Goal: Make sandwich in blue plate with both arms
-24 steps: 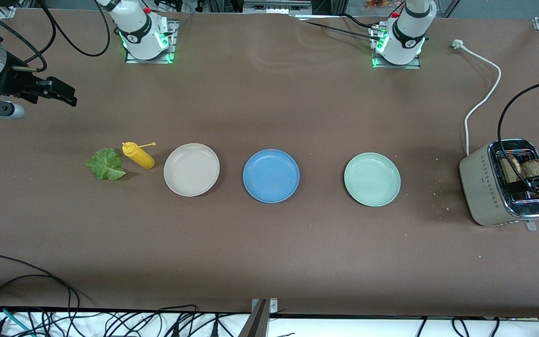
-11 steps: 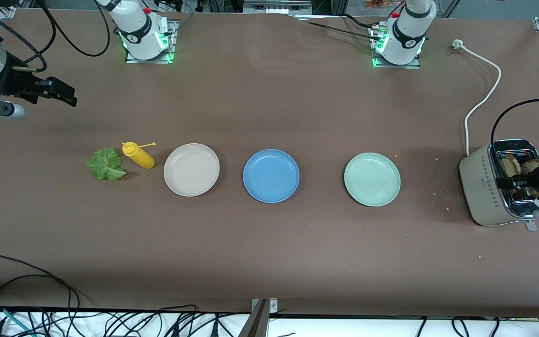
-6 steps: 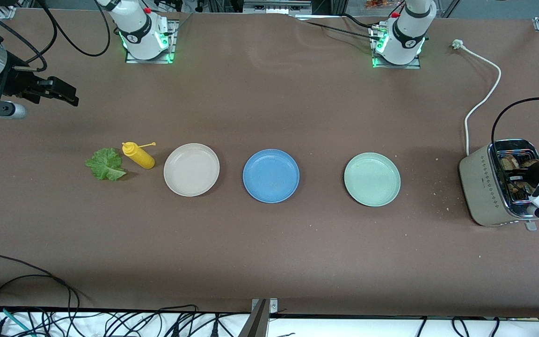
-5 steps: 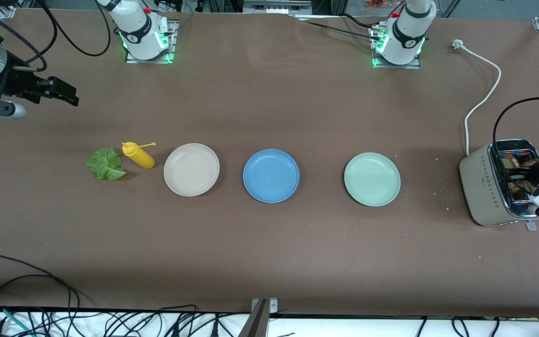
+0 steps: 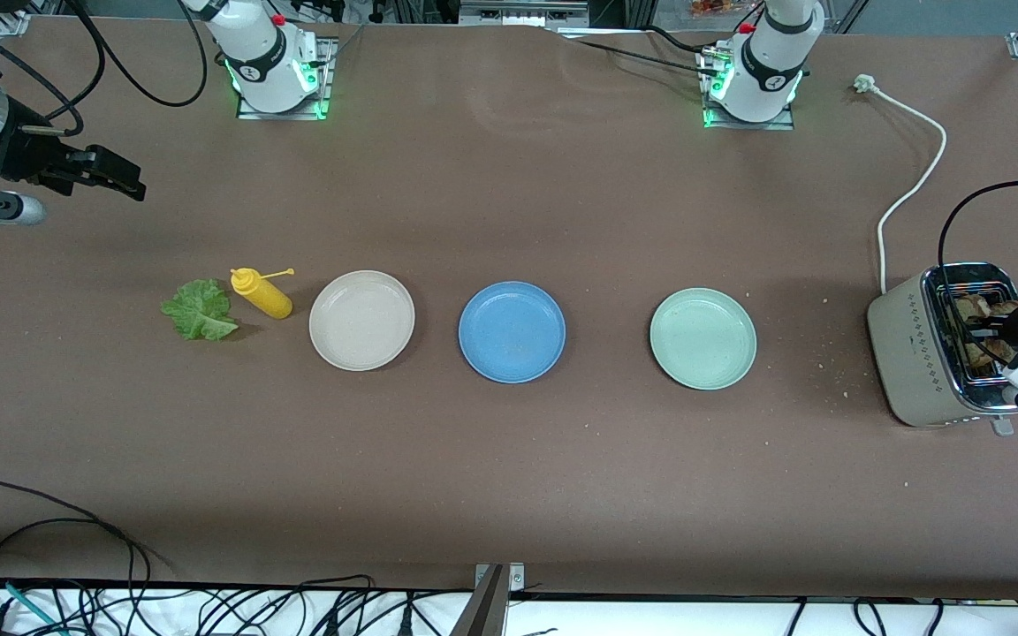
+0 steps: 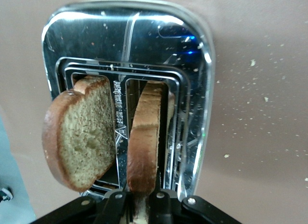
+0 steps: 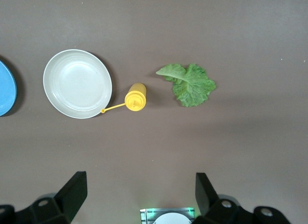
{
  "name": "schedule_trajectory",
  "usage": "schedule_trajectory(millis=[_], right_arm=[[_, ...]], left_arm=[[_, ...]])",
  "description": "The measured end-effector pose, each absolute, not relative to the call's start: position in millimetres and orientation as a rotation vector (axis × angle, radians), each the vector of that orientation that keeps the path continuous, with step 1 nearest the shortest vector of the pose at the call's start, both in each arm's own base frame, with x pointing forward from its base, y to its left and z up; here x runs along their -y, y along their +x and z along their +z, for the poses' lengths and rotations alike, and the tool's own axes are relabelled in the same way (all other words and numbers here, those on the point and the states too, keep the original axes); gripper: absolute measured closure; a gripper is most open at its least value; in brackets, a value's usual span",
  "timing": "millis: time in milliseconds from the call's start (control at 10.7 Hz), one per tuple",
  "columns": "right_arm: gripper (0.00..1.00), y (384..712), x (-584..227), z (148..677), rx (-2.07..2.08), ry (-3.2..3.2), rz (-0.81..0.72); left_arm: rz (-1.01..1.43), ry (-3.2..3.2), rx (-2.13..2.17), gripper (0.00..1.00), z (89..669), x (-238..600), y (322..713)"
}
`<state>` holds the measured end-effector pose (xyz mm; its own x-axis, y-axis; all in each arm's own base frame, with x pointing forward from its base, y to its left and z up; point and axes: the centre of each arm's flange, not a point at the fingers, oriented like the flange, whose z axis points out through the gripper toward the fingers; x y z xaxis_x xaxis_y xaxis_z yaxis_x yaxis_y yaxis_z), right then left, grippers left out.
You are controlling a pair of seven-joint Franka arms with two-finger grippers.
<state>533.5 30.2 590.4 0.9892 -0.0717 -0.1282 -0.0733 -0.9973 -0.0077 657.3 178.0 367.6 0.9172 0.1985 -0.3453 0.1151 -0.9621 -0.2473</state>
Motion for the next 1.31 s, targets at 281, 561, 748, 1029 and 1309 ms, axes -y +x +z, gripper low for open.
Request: schedule_trajectory(millis=[281,561,748,1029,1309], right_arm=[[0.0,534,-29,590,-0.117,-3.12,0.201],[0.0,534,-29,590,-0.116,-3.119,0.202],[0.0,534,-29,590,-0.117,-3.119,0.202],[0.0,534,-30,590,-0.115,-3.119,0.202],[0.0,534,-30,590,-0.115,-3.118,0.202]], left_arm=[[0.55,-2.876,0.179,0.9,420,-140,654],[0.586,-2.918,0.116,0.91,477,-93,641],[0.583,-3.065,0.172,0.91,499,-65,634],[0.741,-3.288,0.364,0.91,501,-8,630],[0.854,-3.4,0.556,0.91,467,84,639]])
